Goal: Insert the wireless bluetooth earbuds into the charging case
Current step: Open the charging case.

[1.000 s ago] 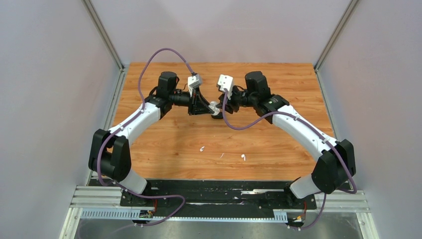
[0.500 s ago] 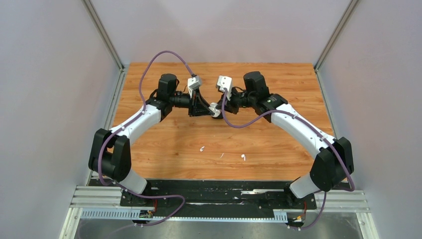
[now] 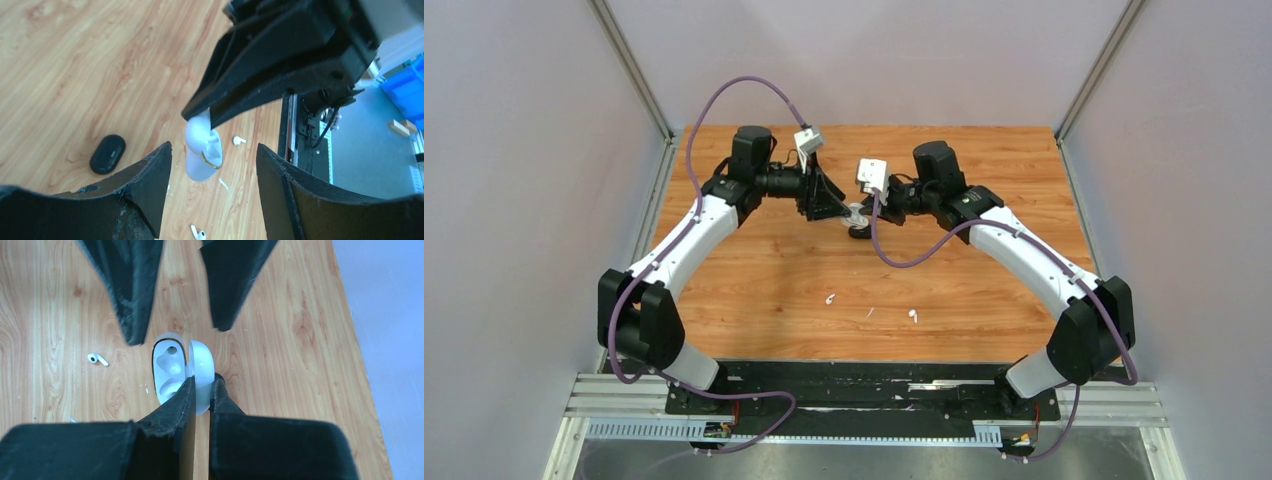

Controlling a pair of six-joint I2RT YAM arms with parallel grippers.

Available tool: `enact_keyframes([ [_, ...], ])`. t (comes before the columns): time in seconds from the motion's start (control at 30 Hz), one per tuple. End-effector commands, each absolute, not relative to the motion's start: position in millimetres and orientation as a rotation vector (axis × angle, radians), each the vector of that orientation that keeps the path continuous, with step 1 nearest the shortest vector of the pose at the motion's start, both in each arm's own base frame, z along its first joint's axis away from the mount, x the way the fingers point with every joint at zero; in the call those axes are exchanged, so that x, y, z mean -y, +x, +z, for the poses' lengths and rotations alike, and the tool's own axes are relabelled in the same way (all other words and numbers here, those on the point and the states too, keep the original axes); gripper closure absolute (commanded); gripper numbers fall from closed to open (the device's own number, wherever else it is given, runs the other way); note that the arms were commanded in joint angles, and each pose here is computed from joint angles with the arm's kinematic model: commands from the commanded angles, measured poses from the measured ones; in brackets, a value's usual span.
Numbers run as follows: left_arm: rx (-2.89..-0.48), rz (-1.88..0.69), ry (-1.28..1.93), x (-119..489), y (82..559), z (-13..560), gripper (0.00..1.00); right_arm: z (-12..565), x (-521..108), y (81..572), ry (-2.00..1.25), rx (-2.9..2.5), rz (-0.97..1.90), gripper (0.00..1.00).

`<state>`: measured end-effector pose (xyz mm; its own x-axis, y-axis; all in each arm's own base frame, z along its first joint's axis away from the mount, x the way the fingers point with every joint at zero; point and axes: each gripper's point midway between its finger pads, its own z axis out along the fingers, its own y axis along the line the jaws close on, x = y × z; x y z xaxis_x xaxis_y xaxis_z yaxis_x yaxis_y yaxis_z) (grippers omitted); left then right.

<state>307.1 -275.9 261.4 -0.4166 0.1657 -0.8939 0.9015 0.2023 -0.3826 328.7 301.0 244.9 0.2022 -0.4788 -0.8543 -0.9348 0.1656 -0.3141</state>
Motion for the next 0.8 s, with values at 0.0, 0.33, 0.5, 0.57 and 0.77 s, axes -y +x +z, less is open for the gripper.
enact_keyframes([
  [0.0,-1.786,-1.31,0.941,271.8,303.5,286.0,0.32,274.4,-310.6,321.8,-1.524,-1.279,0.532,1.0],
  [0.33,-1.737,-1.318,1.004,276.1,305.1,282.6,0.41,284.9,-322.5,312.4,-1.522,-1.275,0.599,1.0],
  [0.5,-1.755,-1.345,1.015,280.6,305.2,276.7,0.42,288.3,-326.9,308.3,-1.526,-1.266,0.619,1.0],
  [0.57,-1.75,-1.359,1.019,282.8,305.1,275.9,0.46,290.1,-328.6,306.5,-1.528,-1.259,0.623,1.0],
  [0.77,-1.716,-1.388,1.024,287.0,305.7,281.0,0.56,286.5,-331.3,302.6,-1.541,-1.263,0.635,1.0],
])
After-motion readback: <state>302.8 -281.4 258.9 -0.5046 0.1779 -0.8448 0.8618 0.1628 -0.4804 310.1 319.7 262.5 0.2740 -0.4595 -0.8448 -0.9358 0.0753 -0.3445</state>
